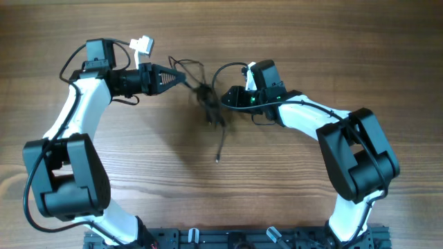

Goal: Untangle cables

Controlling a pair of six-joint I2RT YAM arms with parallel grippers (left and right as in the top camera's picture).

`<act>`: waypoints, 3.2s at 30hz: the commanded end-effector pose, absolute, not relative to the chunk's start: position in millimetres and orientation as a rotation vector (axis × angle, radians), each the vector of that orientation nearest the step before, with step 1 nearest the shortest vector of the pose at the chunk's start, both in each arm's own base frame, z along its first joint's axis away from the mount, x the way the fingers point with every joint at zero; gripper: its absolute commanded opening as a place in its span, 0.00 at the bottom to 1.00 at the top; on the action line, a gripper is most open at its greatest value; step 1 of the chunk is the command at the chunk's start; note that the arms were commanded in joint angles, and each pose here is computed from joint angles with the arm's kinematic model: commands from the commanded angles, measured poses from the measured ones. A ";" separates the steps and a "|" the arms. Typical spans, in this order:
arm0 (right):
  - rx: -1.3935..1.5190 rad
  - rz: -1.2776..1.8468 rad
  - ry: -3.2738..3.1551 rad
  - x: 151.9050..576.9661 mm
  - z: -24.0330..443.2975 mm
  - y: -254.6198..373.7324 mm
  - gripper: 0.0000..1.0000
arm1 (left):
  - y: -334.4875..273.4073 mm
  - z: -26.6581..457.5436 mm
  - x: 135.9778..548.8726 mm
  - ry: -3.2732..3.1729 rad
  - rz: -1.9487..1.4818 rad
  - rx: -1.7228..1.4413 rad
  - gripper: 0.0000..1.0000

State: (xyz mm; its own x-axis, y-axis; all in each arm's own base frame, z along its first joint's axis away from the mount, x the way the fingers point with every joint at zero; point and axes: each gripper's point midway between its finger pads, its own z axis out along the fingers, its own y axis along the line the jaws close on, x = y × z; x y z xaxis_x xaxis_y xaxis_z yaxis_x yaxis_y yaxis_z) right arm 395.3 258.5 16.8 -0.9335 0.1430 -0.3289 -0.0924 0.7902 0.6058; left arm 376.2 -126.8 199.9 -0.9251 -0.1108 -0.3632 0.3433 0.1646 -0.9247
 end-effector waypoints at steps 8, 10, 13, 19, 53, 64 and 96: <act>-0.145 1.105 2.566 386.6 27.1 279.4 0.55 | -144.3 140.5 361.5 2.517 -1.487 0.142 0.04; -0.168 1.128 2.559 384.9 29.1 281.4 0.55 | -158.2 155.4 358.6 2.443 -1.606 0.187 0.04; -0.119 1.117 2.564 392.0 27.8 268.7 0.56 | -171.8 191.9 358.0 2.206 -1.810 0.329 0.04; 0.072 1.100 2.587 408.8 23.6 232.5 0.56 | -180.1 198.7 356.8 2.148 -1.838 0.397 0.04; -0.269 1.012 2.550 377.4 22.0 296.3 0.63 | -84.9 70.6 390.1 2.867 -0.526 -0.685 0.54; -0.367 0.980 2.554 361.2 18.5 314.5 0.63 | -36.4 71.0 391.7 2.823 -0.172 -0.763 1.00; -0.264 1.462 2.541 359.0 12.3 318.1 0.06 | -147.3 47.2 375.4 3.006 -0.891 -0.170 0.49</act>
State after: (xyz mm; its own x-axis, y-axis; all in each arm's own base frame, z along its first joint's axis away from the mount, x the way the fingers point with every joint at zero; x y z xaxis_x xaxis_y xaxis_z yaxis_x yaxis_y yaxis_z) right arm 371.0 312.7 10.8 -0.9556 -0.0142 -0.2944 -0.2520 0.5575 0.7910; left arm 384.2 -133.7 45.7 -0.9752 -0.2197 0.0246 -0.2051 0.8573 -0.4723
